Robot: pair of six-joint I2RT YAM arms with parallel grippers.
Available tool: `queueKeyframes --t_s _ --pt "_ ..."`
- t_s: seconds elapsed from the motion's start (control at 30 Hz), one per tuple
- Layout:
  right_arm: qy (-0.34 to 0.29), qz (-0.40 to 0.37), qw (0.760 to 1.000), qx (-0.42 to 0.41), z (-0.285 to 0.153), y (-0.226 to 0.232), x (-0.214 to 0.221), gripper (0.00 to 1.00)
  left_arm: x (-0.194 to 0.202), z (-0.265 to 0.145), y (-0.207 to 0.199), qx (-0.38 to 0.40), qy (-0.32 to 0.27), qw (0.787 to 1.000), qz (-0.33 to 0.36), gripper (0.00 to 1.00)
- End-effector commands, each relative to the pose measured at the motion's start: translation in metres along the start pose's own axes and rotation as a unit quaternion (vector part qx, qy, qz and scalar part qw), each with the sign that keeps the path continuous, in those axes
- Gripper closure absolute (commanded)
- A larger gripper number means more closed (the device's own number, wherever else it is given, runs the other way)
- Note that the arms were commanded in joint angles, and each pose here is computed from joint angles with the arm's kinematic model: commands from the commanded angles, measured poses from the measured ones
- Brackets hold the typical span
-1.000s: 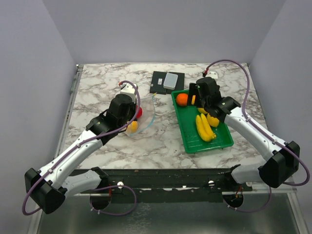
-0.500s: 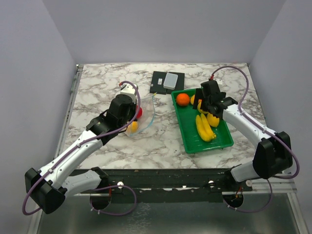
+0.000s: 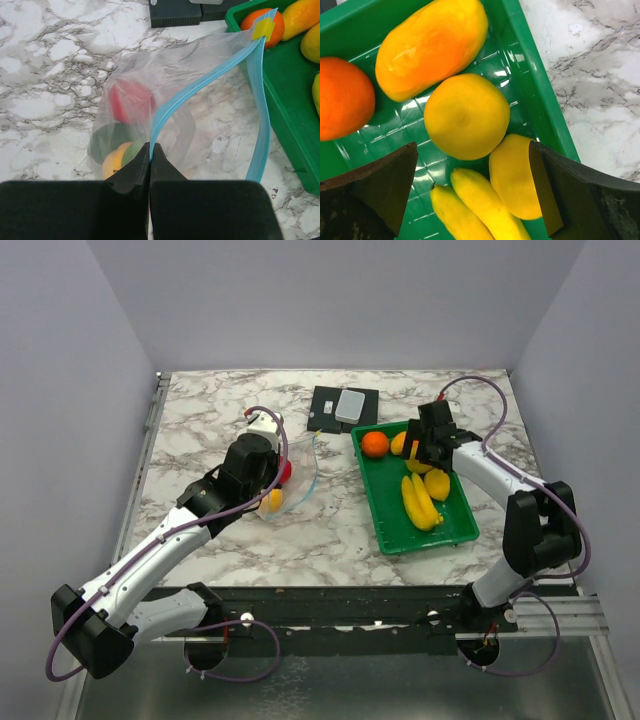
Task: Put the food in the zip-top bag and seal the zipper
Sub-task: Pick up the fake fruit from the bin.
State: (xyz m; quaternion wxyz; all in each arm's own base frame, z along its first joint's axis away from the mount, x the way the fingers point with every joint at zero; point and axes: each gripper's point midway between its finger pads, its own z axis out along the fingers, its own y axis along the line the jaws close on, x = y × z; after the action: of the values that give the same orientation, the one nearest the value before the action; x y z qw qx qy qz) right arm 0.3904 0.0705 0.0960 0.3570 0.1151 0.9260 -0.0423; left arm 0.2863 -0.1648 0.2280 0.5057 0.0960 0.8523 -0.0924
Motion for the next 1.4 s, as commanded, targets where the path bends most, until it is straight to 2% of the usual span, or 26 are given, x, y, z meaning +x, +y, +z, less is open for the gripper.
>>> queueKeyframes --t_s 0.0,0.5,0.6,0.87,0.97,1.13,1.37 --pt "-0.012 0.009 1.0 -0.019 0.011 0.006 -0.019 0.03 0.001 0.002 -0.003 0.01 -0.001 1.0 0.0 1.0" --pt "0.013 0.013 0.999 -0.038 0.032 0.014 -0.003 0.19 0.003 0.004 -0.003 0.007 0.003 1.0 0.003 1.0" --pt "0.015 0.014 0.999 -0.04 0.032 0.014 -0.003 0.28 0.003 0.004 -0.002 0.007 0.003 1.0 0.003 1.0" --pt "-0.004 0.017 0.999 -0.052 0.014 0.015 -0.018 0.69 0.004 0.005 -0.003 0.009 0.005 1.0 0.004 1.0" --pt "-0.011 0.019 0.998 -0.056 0.006 0.015 -0.023 0.79 0.004 0.004 -0.003 0.009 0.004 1.0 0.004 1.0" --pt "-0.026 0.024 0.997 -0.068 -0.013 0.015 -0.034 0.85 0.004 0.004 -0.004 0.011 0.004 1.0 0.003 1.0" --pt "-0.047 0.035 0.99 -0.131 -0.047 0.028 -0.046 0.86 0.003 0.004 -0.003 0.01 0.003 1.0 0.002 1.0"
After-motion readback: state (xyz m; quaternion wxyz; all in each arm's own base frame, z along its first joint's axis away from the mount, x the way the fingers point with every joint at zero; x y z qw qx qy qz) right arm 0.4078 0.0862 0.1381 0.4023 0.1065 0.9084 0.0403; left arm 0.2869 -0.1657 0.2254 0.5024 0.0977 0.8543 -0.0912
